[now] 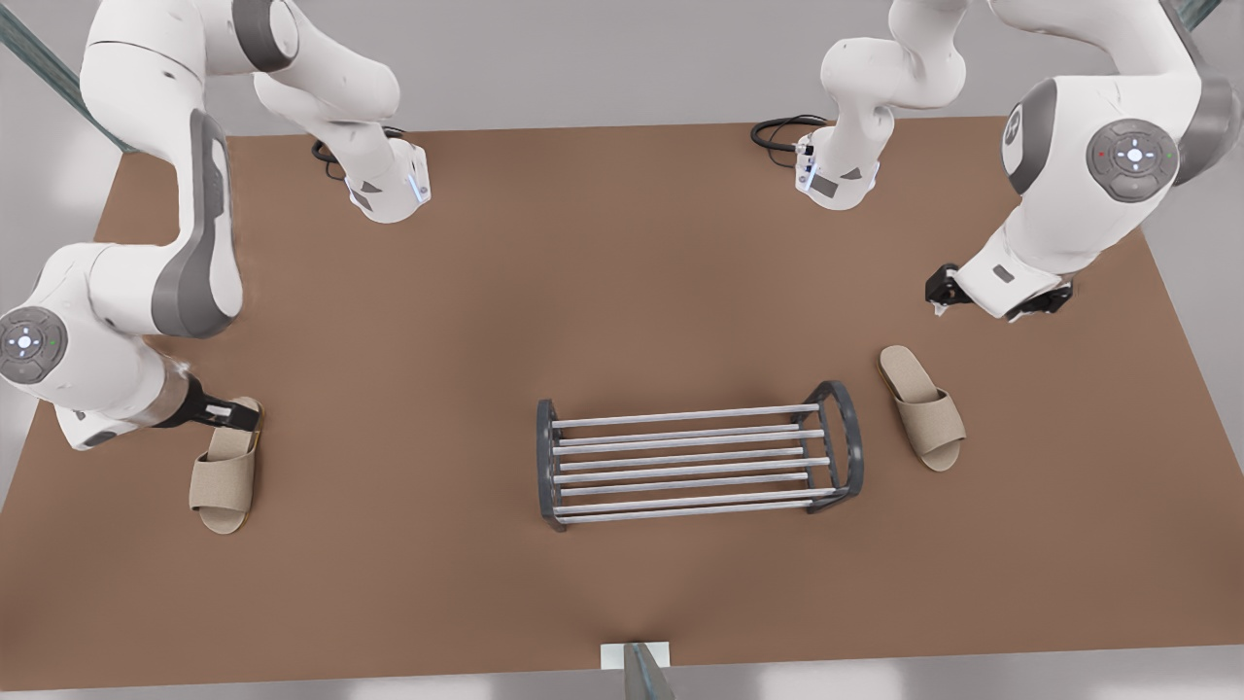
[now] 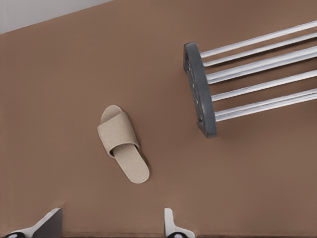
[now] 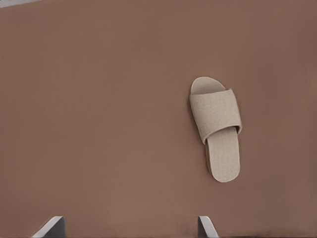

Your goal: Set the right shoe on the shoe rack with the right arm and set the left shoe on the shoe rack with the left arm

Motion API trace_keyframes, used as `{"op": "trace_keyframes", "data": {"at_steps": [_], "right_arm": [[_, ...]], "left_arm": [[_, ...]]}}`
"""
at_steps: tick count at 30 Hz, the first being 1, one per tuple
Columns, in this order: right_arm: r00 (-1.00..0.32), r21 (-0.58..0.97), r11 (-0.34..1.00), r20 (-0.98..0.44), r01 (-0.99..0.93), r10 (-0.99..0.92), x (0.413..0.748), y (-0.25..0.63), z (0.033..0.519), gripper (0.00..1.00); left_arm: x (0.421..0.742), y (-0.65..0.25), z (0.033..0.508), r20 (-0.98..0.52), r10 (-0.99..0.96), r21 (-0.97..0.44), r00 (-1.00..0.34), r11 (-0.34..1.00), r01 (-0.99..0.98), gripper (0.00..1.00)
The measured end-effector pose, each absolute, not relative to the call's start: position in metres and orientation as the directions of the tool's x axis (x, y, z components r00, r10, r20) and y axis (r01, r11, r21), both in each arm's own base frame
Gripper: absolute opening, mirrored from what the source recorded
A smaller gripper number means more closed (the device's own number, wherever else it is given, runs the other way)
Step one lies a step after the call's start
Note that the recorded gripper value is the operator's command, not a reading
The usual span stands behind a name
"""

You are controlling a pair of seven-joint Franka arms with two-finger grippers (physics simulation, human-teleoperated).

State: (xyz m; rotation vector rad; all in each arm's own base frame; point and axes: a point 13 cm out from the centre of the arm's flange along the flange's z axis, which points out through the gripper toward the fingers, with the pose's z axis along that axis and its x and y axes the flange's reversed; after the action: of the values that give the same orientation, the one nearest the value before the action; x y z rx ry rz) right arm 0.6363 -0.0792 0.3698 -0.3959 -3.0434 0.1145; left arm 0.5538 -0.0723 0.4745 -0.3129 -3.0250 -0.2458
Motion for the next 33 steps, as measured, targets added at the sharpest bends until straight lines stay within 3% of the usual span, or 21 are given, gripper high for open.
{"op": "trace_keyframes", "data": {"at_steps": [1,2,4,8,9,10,11,12,14,15,17,19,21,23,29,33], "right_arm": [[-0.953,-0.086,0.953,0.07,0.289,0.295,0.631,-0.121,0.362,1.0],[-0.942,-0.084,0.943,0.074,0.321,0.327,0.624,-0.164,0.354,1.0],[-0.925,-0.057,0.926,0.056,0.373,0.376,0.605,-0.256,0.342,1.0],[-0.93,0.172,0.916,0.011,0.363,0.367,0.584,-0.36,0.267,1.0],[-0.935,0.25,0.907,-0.012,0.34,0.354,0.583,-0.372,0.245,1.0],[-0.944,0.341,0.894,-0.049,0.291,0.326,0.587,-0.374,0.226,1.0],[-0.952,0.437,0.872,-0.099,0.221,0.291,0.594,-0.369,0.209,1.0],[-0.955,0.51,0.849,-0.161,0.135,0.249,0.603,-0.36,0.201,1.0],[-0.946,0.573,0.817,-0.299,-0.071,0.128,0.628,-0.322,0.202,1.0],[-0.929,0.571,0.8,-0.367,-0.184,0.048,0.642,-0.292,0.207,1.0],[-0.86,0.54,0.744,-0.503,-0.394,-0.091,0.634,-0.24,0.219,1.0],[-0.734,0.381,0.707,-0.614,-0.596,-0.288,0.632,-0.195,0.236,1.0],[-0.577,0.173,0.646,-0.655,-0.744,-0.489,0.634,-0.159,0.234,1.0],[-0.392,-0.049,0.559,-0.661,-0.828,-0.64,0.651,-0.142,0.24,1.0],[0.156,-0.561,0.133,-0.437,-0.817,-0.886,0.709,-0.093,0.278,1.0],[0.388,-0.69,-0.208,-0.114,-0.693,-0.914,0.725,-0.124,0.27,1.0]], "left_arm": [[0.544,-0.107,0.44,0.173,0.208,0.204,-0.963,0.949,0.242,1.0],[0.513,-0.168,0.393,0.243,0.266,0.284,-0.933,0.9,0.33,1.0],[0.398,-0.296,0.329,0.274,0.463,0.456,-0.843,0.709,0.538,1.0],[0.186,-0.386,0.278,0.071,0.788,0.662,-0.612,0.422,0.62,1.0],[0.173,-0.377,0.268,0.002,0.802,0.681,-0.598,0.437,0.588,1.0],[0.233,-0.334,0.253,-0.065,0.686,0.688,-0.725,0.556,0.465,1.0],[0.322,-0.251,0.237,-0.134,0.447,0.686,-0.884,0.686,0.243,1.0],[0.38,-0.168,0.219,-0.199,0.224,0.68,-0.954,0.733,0.03,1.0],[0.436,-0.043,0.182,-0.327,-0.069,0.649,-0.942,0.709,-0.277,1.0],[0.447,0.014,0.169,-0.386,-0.2,0.614,-0.901,0.673,-0.413,1.0],[0.451,0.094,0.149,-0.479,-0.398,0.521,-0.783,0.589,-0.618,1.0],[0.472,0.003,0.132,-0.547,-0.277,0.432,-0.79,0.715,-0.55,1.0],[0.462,-0.134,0.124,-0.602,-0.096,0.344,-0.793,0.865,-0.365,1.0],[0.453,-0.175,0.117,-0.633,-0.107,0.26,-0.767,0.903,-0.341,1.0],[0.458,-0.166,0.101,-0.699,-0.256,0.112,-0.668,0.883,-0.456,1.0],[0.482,-0.107,0.099,-0.788,-0.228,0.125,-0.572,0.85,-0.512,1.0]]}}
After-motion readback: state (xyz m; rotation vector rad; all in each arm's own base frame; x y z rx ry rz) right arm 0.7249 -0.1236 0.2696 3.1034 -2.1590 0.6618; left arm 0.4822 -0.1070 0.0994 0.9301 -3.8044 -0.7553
